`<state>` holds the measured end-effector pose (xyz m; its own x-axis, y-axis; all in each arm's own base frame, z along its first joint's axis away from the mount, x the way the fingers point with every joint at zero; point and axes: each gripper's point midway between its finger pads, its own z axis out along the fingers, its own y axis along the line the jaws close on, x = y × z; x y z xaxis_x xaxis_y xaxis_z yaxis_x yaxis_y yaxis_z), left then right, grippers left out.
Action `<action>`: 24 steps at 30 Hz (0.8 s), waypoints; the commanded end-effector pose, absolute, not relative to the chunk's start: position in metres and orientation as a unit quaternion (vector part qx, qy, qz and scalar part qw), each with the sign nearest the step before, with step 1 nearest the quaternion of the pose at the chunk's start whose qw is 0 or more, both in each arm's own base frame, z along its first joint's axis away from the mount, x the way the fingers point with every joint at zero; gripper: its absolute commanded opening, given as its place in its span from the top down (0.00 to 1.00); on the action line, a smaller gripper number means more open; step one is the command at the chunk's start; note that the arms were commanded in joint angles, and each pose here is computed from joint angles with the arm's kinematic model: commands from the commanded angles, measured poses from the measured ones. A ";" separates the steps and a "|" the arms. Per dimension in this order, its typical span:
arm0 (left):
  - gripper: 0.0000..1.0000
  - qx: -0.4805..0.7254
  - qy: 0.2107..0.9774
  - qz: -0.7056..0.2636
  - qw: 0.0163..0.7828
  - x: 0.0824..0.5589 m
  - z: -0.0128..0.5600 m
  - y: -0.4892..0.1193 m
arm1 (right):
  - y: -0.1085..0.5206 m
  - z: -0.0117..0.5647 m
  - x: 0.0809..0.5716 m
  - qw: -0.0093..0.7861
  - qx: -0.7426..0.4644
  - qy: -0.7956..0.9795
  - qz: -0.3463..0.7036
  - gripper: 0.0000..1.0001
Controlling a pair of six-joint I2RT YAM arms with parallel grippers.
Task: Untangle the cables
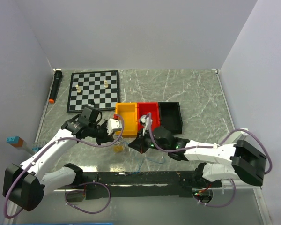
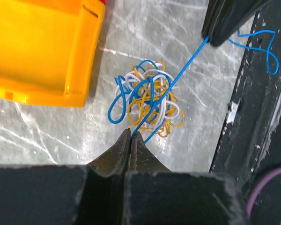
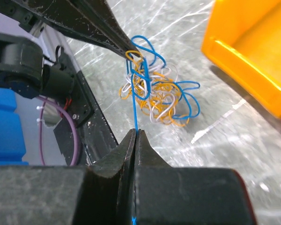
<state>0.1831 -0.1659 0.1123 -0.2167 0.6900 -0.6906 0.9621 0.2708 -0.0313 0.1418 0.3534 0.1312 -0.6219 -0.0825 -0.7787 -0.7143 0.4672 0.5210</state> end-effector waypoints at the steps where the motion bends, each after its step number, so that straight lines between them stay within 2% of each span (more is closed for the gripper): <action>1: 0.99 0.509 0.810 -0.030 0.291 0.224 0.098 -0.093 | 0.300 0.089 0.128 0.308 -0.235 0.841 0.378 1.00; 5: 0.98 0.483 0.821 0.005 0.305 0.234 0.106 -0.081 | 0.283 0.084 0.127 0.308 -0.224 0.850 0.364 1.00; 6: 0.93 0.482 0.821 -0.008 0.306 0.232 0.109 -0.085 | 0.282 0.085 0.125 0.308 -0.225 0.848 0.368 1.00; 8: 0.71 0.489 0.815 -0.064 0.304 0.222 0.117 -0.102 | 0.284 0.085 0.125 0.304 -0.226 0.847 0.372 1.00; 9: 0.63 0.490 0.811 -0.091 0.307 0.218 0.124 -0.111 | 0.287 0.085 0.126 0.301 -0.228 0.847 0.374 1.00; 10: 0.48 0.496 0.805 -0.121 0.303 0.210 0.128 -0.120 | 0.290 0.085 0.126 0.296 -0.231 0.849 0.373 1.00; 11: 0.27 0.503 0.796 -0.146 0.303 0.204 0.131 -0.128 | 0.295 0.087 0.127 0.291 -0.234 0.848 0.376 1.00; 12: 0.20 0.510 0.788 -0.171 0.300 0.197 0.134 -0.135 | 0.299 0.083 0.127 0.281 -0.238 0.851 0.373 1.00; 14: 0.18 0.523 0.773 -0.200 0.300 0.190 0.138 -0.144 | 0.304 0.079 0.129 0.272 -0.240 0.856 0.368 1.00; 24: 0.23 0.579 0.732 -0.265 0.243 0.154 0.112 -0.188 | 0.293 0.071 0.136 0.277 -0.216 0.872 0.342 1.00</action>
<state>0.1735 -0.1596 0.1173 -0.2575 0.7241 -0.6399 0.9554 0.2897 -0.0566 0.1245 0.2905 0.0521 -0.7672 -0.2408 -0.5945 -0.5754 0.6680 0.4719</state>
